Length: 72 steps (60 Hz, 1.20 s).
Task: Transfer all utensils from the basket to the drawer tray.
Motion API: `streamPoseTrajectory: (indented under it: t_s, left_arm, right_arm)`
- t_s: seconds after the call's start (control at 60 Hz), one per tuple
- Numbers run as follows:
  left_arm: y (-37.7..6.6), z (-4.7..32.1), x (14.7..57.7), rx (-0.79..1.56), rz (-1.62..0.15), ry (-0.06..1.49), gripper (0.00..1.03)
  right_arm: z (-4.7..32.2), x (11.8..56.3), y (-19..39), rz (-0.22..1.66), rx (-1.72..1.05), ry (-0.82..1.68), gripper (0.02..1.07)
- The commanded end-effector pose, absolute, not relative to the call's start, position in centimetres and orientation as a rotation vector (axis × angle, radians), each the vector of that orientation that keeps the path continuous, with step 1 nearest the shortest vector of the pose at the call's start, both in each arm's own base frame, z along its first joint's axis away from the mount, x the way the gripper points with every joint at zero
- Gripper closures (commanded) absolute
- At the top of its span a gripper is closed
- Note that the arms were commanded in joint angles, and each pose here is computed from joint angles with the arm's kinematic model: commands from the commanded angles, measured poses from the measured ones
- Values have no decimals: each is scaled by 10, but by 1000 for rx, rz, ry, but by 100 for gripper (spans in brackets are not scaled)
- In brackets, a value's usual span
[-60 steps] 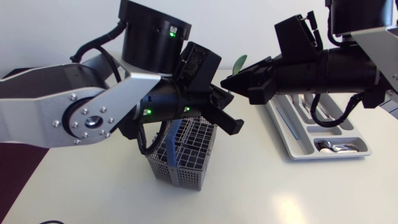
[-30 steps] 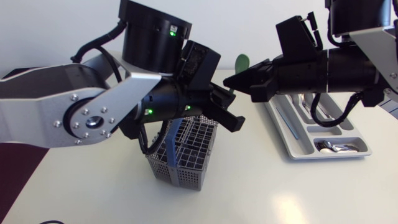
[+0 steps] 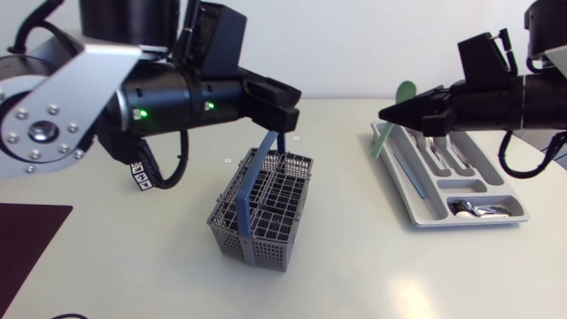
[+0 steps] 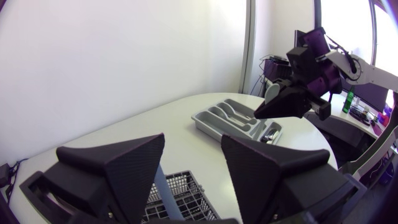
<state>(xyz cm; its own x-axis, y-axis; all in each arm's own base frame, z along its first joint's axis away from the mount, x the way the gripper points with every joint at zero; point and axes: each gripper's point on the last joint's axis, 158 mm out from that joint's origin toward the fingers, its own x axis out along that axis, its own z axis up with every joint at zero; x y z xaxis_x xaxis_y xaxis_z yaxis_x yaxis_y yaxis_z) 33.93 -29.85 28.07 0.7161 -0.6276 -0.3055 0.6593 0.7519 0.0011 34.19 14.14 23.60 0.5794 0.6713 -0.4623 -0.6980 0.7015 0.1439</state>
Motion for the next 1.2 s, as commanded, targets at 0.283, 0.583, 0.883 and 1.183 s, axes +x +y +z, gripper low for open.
streamPoseTrajectory:
  t_s: [0.283, 0.583, 0.883, 1.183]
  left_arm:
    - [-240, 297, 349, 155, -602, 264, 35]
    - [-232, 279, 339, 208, -607, 298, 35]
    - [-221, 268, 325, 240, -607, 332, 35]
    - [-206, 260, 314, 252, -594, 355, 35]
  right_arm:
    - [166, 359, -5, 663, -376, 619, 97]
    - [126, 359, -111, 534, -756, 718, 97]
    - [81, 354, -170, 522, -922, 868, 97]
    - [37, 354, -194, 494, -1053, 949, 97]
